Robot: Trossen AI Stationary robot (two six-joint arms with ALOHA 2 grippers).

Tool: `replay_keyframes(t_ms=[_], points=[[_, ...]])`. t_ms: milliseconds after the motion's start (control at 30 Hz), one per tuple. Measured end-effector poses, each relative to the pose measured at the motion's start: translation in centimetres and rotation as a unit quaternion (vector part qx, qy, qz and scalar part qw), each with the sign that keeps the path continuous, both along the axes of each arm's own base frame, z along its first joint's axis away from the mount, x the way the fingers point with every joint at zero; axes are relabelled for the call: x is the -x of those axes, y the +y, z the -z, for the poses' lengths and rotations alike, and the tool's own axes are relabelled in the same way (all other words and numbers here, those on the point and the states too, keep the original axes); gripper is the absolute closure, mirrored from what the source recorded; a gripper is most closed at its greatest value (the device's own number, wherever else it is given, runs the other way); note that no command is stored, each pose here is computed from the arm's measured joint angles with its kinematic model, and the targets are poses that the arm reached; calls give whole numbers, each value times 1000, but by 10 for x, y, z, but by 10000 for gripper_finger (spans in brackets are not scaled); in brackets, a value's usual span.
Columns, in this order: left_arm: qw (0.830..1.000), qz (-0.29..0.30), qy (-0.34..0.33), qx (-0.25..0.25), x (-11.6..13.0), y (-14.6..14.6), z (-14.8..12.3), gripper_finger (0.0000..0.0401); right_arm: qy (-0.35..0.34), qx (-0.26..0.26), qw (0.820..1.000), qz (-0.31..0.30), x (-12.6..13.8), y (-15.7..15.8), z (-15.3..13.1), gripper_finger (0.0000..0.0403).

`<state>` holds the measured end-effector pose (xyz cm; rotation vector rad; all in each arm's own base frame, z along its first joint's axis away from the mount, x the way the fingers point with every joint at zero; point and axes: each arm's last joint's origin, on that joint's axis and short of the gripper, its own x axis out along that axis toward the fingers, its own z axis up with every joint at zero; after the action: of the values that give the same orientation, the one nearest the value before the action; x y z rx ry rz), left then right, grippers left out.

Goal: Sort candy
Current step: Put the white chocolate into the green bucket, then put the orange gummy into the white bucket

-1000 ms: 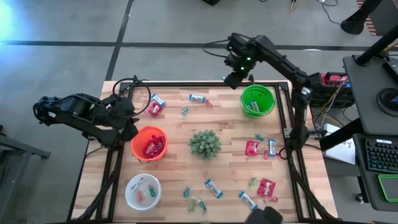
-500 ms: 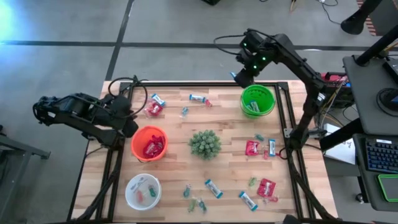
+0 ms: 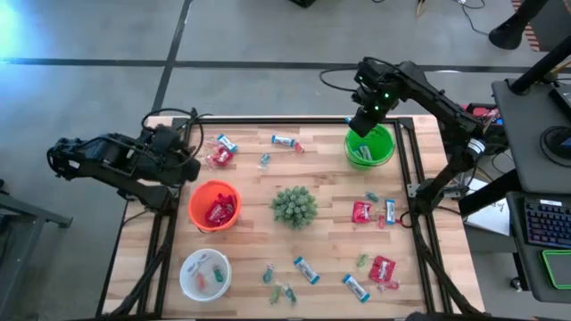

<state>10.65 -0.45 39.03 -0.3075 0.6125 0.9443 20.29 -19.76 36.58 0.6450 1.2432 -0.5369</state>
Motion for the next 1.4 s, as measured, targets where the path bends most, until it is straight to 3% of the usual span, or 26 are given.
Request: replay_keyframes(t_ms=[200,467,633,867,1400], points=[[998,-47,-39,-6,0,3,-1,299,15,-31,999,39,7,-6,13,394],[996,-72,-36,-45,6,11,-4,299,21,-72,996,54,17,-8,18,394],[996,-74,-38,-41,8,12,-4,299,23,-61,997,35,18,-6,16,394],[998,-48,-4,-25,1,9,-1,299,63,-27,996,57,21,-8,17,391],[1000,-19,-7,5,-5,7,-5,299,89,-7,993,78,23,-8,18,277]])
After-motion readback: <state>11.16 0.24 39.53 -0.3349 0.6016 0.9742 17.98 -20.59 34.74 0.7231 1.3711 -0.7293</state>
